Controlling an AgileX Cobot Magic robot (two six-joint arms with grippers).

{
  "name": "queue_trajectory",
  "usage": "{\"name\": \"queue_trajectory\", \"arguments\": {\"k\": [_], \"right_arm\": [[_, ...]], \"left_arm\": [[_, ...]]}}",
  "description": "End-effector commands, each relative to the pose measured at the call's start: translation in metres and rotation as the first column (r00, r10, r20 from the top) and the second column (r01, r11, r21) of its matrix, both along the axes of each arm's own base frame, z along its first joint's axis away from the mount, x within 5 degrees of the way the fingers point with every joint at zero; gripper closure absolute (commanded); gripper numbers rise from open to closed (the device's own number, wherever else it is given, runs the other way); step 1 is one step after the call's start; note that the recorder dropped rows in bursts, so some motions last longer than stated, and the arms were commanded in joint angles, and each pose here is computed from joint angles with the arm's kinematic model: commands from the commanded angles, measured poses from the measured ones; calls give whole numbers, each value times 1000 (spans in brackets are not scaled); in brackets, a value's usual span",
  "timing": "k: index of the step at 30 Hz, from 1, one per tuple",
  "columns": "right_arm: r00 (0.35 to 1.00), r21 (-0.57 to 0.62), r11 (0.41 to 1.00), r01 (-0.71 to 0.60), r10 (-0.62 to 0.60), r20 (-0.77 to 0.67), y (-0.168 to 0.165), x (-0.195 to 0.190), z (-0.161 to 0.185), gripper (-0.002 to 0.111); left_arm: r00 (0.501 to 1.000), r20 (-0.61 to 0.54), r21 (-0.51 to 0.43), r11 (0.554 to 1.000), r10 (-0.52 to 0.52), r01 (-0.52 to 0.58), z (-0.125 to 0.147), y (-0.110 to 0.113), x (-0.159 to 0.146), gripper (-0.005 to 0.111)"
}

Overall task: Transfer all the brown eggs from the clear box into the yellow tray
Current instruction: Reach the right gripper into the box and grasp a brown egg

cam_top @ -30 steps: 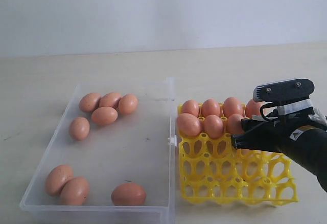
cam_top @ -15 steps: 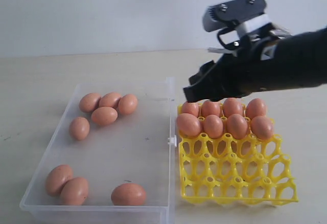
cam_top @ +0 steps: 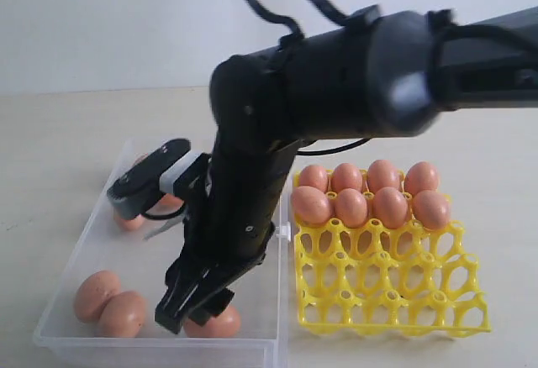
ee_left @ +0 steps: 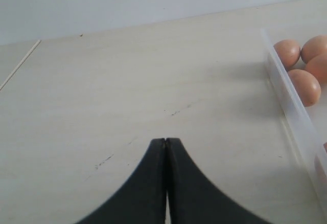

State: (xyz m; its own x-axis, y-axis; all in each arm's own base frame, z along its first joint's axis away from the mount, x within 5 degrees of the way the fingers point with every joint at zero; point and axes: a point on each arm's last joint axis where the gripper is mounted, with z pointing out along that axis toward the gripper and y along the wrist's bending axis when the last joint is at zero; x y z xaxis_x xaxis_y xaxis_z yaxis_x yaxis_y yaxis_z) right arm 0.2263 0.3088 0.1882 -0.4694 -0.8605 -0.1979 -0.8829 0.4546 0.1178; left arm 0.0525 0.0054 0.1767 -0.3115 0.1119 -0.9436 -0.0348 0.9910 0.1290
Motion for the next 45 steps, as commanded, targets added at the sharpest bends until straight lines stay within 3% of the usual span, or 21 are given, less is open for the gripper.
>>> {"name": "queue_trajectory", "arguments": {"k": [1,14,18,27,41,45], "right_arm": [[994,-81,993,-89,83,-71,14,1,-12,47],[986,-122,985,-119,102,-132,30,11,-55,47],[985,-122,984,-127,111,-130,30,12,-44,47],[995,-51,995,-89,91,44,17,30,0,47],[988,-4,995,-96,96,118,23,42,-10,47],[975,28,994,-106,98,198,27,49,-11,47]], "left_arm": [[1000,19,-7,1000,-5,5,2,0,0,107],[1000,19,-7,1000,-5,5,2,0,0,107],[1000,19,-7,1000,-5,5,2,0,0,107],[1000,19,-7,1000,-5,5,2,0,0,107],[1000,19,-7,1000,-5,5,2,0,0,107],[1000,19,-7,1000,-5,5,2,0,0,107]]}}
